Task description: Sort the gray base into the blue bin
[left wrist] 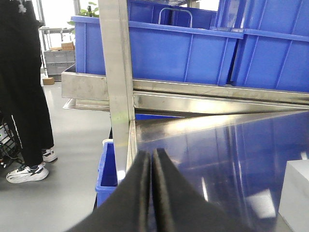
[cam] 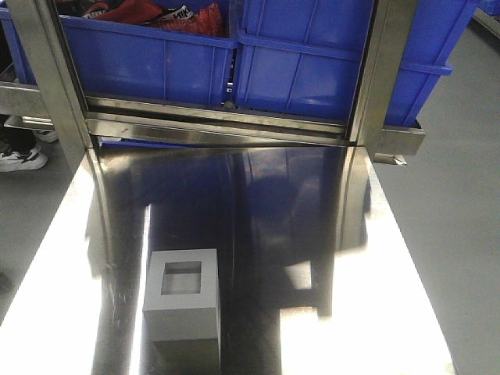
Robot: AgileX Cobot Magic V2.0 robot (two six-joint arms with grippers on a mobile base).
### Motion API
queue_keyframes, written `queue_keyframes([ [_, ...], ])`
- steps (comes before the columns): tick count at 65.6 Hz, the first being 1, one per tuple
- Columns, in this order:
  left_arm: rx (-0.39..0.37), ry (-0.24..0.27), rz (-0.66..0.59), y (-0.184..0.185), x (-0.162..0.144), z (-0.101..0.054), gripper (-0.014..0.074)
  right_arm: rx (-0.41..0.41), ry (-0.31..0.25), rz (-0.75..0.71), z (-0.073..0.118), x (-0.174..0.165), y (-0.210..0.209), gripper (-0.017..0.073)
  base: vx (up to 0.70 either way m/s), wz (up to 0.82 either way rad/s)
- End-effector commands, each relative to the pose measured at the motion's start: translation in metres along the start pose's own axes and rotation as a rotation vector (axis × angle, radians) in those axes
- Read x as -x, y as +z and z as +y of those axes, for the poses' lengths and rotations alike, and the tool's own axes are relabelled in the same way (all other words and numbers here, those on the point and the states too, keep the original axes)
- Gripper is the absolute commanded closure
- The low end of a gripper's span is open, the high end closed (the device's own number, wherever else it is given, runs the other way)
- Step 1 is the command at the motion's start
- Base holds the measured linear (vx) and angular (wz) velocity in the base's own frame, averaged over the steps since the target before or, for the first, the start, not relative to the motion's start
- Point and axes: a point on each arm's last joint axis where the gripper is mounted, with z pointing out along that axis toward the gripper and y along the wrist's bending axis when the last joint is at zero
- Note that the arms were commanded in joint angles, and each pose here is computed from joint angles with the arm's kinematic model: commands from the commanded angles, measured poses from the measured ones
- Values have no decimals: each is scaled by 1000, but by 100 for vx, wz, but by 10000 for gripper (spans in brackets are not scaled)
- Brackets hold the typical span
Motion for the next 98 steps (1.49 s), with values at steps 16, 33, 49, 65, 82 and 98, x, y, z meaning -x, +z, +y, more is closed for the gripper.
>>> queue_keyframes([
  [16,-3,-5,-62,0,-2,0,599,-3,-11,-72,0,3,0,568,0,0],
  [33,-11,-6,-204,-3,16,-1,599,-3,-11,-72,0,3,0,568,0,0],
  [49,-17,-7,-343,-13,59,-2,599,-3,-11,-72,0,3,0,568,0,0],
  [65,-16,-28,-269,-9,106,-3,599,-3,-11,-72,0,3,0,568,0,0],
  [82,-8,-52,-6,27,130,-4,599,-3,-11,-72,0,3,0,568,0,0],
  [98,2,-48,211,59,122,-4,599,-3,-11,-72,0,3,0,568,0,0],
])
